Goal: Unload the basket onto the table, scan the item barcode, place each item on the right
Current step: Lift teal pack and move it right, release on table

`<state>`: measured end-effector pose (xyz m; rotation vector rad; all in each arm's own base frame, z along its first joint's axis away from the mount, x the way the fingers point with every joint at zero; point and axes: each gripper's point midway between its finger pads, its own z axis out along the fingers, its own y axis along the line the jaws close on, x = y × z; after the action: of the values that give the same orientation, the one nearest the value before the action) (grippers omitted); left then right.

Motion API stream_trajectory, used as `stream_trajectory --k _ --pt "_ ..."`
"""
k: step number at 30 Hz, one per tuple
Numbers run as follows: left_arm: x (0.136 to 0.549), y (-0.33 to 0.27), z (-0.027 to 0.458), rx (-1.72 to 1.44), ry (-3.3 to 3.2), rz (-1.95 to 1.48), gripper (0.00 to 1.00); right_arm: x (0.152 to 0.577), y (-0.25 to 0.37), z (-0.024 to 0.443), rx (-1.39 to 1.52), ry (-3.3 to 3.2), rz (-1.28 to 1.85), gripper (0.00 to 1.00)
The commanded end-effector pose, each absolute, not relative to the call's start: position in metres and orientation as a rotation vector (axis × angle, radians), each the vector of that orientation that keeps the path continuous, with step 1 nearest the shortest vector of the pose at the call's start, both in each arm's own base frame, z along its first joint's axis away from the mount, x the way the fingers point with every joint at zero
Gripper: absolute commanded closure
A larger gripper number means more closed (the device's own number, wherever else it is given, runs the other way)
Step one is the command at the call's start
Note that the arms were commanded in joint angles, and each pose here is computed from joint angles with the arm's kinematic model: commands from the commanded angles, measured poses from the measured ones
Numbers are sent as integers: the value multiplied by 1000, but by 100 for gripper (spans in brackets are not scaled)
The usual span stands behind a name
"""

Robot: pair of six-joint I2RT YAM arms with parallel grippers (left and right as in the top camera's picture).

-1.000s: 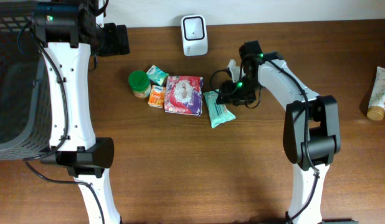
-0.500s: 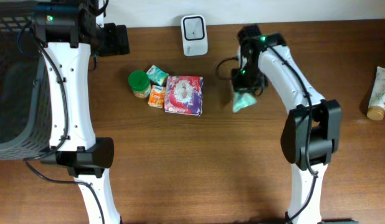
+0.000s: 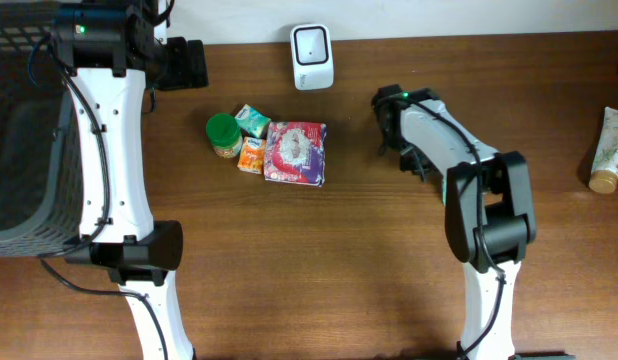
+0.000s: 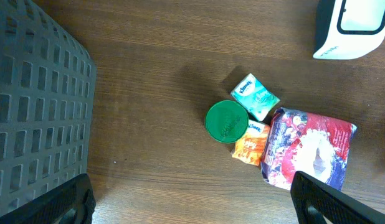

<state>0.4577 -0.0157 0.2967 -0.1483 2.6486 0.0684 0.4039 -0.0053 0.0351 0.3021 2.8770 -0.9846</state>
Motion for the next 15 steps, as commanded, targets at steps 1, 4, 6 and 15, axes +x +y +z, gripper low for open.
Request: stream_trajectory --k 1,4,6,15 --pt "456 -12 305 -150 2626 78 1 400 36 13 189 2965 -848 65" --pt "456 -12 305 -150 2626 78 1 406 69 21 108 2953 -766 61" --pt "456 -12 305 -150 2626 78 1 421 92 53 87 2927 -686 52" --pt "456 -12 305 -150 2626 78 1 442 39 123 91 3123 91 56"
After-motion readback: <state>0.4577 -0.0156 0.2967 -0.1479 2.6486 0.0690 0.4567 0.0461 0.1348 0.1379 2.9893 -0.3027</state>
